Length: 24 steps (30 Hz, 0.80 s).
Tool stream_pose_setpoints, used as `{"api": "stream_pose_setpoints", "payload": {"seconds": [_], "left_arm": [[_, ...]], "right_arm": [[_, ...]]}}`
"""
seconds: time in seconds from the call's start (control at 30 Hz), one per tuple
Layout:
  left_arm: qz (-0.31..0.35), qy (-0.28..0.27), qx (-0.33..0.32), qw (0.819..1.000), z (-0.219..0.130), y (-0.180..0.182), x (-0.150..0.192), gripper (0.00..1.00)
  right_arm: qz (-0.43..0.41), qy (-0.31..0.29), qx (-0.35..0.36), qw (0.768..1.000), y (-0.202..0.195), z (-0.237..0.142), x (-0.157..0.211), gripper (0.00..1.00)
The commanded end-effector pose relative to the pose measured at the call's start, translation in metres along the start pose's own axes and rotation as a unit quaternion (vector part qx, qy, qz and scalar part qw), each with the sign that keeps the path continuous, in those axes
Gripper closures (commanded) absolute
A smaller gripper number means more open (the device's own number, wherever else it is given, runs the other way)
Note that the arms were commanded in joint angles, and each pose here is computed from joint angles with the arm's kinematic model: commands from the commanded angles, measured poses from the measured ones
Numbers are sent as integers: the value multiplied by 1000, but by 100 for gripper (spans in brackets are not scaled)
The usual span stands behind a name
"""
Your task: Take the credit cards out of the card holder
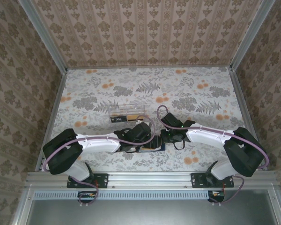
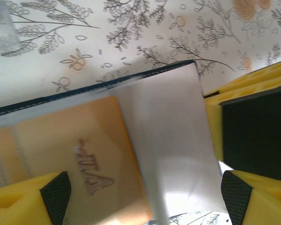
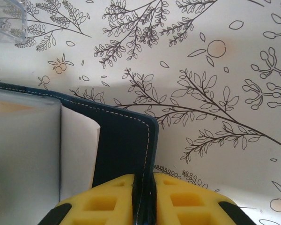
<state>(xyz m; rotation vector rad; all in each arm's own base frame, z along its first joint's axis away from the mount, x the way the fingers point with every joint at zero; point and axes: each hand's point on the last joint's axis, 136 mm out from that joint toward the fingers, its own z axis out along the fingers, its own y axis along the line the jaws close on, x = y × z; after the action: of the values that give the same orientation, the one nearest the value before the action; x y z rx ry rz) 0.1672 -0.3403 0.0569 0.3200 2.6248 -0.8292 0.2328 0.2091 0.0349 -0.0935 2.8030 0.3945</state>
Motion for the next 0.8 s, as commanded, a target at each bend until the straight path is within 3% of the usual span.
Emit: {"api": "stream_pose_setpoints", "payload": {"seconds": [0.0, 0.3, 0.77], "left_arm": [[9, -4, 31, 999, 1, -23, -8, 13], [28, -6, 61, 998, -2, -44, -10, 13], [59, 27, 105, 992, 26, -91, -2, 15]], "right_arm": [[4, 10, -3, 1000, 0, 4, 7, 79], [9, -12, 7, 1000, -8, -10, 0, 58], [67, -94, 16, 993, -49, -61, -10, 50]]}}
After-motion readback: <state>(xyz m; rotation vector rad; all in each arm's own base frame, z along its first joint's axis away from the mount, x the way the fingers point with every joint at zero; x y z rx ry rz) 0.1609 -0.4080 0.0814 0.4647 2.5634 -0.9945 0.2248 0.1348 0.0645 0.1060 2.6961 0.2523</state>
